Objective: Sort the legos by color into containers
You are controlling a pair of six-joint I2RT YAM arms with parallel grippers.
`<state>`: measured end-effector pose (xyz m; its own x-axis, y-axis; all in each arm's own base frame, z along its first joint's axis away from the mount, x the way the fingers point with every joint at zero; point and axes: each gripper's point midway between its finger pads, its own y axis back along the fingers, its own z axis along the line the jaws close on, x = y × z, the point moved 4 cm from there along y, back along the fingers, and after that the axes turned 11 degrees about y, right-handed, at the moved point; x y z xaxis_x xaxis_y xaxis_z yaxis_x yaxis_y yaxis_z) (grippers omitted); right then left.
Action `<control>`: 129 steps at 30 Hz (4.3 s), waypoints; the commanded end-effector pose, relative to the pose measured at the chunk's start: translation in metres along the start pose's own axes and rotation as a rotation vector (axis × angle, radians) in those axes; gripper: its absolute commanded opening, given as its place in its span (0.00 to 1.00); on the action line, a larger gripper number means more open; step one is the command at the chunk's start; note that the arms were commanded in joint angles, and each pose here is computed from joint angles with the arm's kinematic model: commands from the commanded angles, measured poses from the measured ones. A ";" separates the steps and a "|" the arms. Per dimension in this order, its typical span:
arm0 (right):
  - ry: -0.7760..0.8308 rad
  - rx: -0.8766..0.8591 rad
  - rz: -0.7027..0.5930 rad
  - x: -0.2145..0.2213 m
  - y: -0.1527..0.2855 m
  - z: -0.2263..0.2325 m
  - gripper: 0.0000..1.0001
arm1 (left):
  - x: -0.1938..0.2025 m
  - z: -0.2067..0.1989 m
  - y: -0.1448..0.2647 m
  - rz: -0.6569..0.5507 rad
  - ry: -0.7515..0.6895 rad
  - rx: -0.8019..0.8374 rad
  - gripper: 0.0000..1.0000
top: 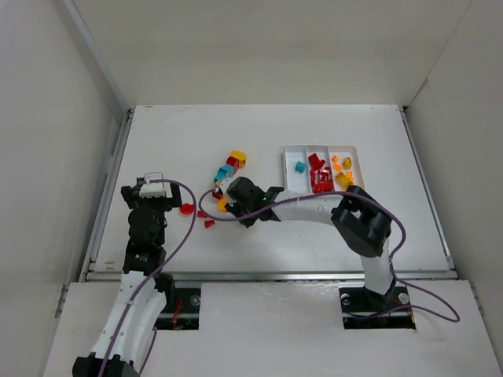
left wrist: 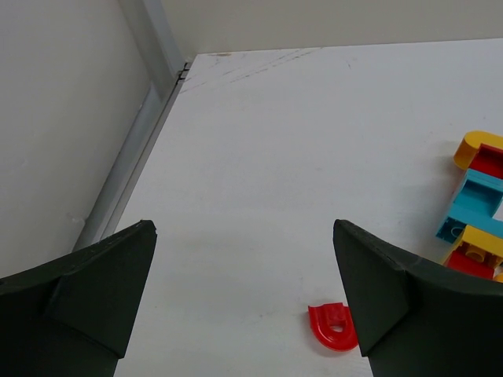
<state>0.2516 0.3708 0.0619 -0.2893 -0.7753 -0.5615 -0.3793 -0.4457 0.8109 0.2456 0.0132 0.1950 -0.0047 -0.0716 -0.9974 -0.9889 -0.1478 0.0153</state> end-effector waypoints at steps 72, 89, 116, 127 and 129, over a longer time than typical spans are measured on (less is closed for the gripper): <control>-0.530 0.258 -0.423 -0.062 0.118 -0.245 1.00 | 0.037 -0.208 -0.144 0.675 -0.184 0.762 1.00; -0.552 0.293 -0.398 -0.042 0.105 -0.241 1.00 | 0.092 -0.208 -0.162 0.707 -0.235 0.751 0.55; -0.174 0.053 -0.608 -0.059 0.194 -0.233 1.00 | -0.001 -0.223 -0.127 0.399 -0.487 1.134 0.00; -0.159 -0.492 -0.833 -0.101 0.215 -0.170 1.00 | -0.060 -0.232 -0.029 -0.014 -0.557 1.368 0.00; -0.157 -0.534 -0.838 -0.102 0.214 -0.167 1.00 | -0.065 -0.232 -0.022 -0.045 -0.561 1.372 0.00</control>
<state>0.3609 0.2669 0.3004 -0.2541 -0.1290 -0.9585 -0.2204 -0.9573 0.1873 0.3096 -0.2011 0.2685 0.2110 0.3850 -0.8985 -0.3932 0.8750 0.2826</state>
